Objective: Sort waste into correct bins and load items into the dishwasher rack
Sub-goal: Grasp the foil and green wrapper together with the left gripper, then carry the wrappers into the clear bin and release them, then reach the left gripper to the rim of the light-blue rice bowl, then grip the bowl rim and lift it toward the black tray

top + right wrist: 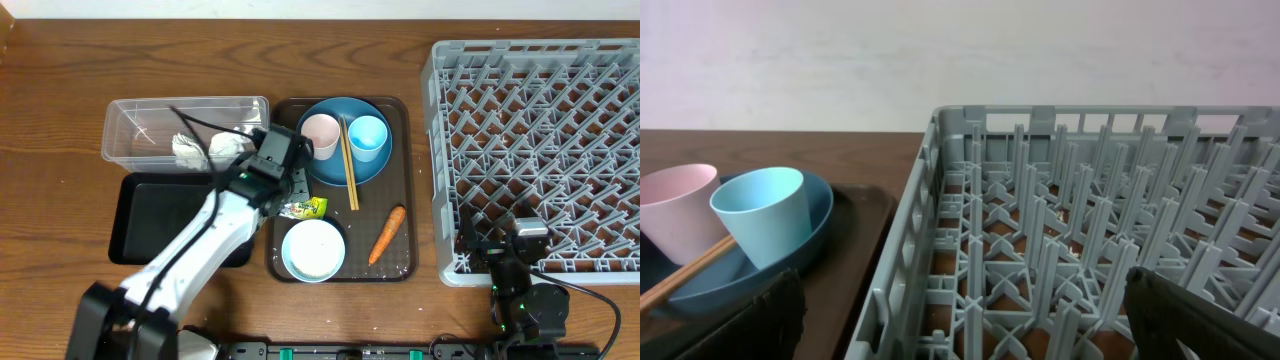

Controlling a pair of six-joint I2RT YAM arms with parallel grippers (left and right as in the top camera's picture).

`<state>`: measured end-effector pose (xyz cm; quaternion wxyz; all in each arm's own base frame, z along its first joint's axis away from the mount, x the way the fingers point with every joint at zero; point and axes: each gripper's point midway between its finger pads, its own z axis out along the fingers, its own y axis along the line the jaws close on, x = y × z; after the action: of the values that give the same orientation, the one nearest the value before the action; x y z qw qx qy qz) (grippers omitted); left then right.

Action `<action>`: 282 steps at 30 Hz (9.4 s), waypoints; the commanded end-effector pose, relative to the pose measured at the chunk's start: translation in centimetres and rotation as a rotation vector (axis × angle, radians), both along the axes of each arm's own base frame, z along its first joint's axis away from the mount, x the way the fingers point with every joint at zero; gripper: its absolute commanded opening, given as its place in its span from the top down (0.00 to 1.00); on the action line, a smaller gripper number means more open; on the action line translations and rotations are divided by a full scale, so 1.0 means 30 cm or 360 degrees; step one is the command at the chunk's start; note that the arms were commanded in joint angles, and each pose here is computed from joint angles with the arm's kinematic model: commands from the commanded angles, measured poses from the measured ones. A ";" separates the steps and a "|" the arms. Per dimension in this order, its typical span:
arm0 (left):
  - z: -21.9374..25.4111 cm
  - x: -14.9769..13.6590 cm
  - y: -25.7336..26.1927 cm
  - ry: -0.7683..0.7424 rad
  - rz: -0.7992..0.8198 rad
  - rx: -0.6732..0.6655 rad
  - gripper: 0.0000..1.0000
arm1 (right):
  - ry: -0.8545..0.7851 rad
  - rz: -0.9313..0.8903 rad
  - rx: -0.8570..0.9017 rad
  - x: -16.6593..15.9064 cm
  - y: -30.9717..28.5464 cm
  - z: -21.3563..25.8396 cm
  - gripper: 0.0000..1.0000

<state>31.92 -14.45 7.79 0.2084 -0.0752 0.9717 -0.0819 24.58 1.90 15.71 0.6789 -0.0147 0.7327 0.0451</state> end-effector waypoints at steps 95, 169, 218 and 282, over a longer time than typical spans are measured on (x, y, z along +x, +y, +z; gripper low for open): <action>0.186 0.331 0.592 -0.0634 0.0768 0.0196 0.57 | -0.0001 0.0011 -0.0001 -0.001 0.005 -0.001 0.01; -0.133 -0.425 -0.319 0.0502 -0.0199 -0.0026 0.58 | -0.0001 0.0011 -0.0001 -0.001 0.005 -0.001 0.01; -0.179 -0.421 -0.330 0.0307 -0.0280 0.0210 0.81 | -0.0001 0.0011 -0.0001 -0.001 0.005 -0.001 0.01; 0.304 -0.212 0.277 -0.0079 0.0079 -0.0269 0.94 | -0.0001 0.0011 -0.0001 -0.001 0.005 -0.001 0.01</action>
<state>25.61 -5.82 16.40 0.2284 -0.1300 0.9573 -0.1207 24.58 1.90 15.72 0.6791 -0.0147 0.7326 0.0451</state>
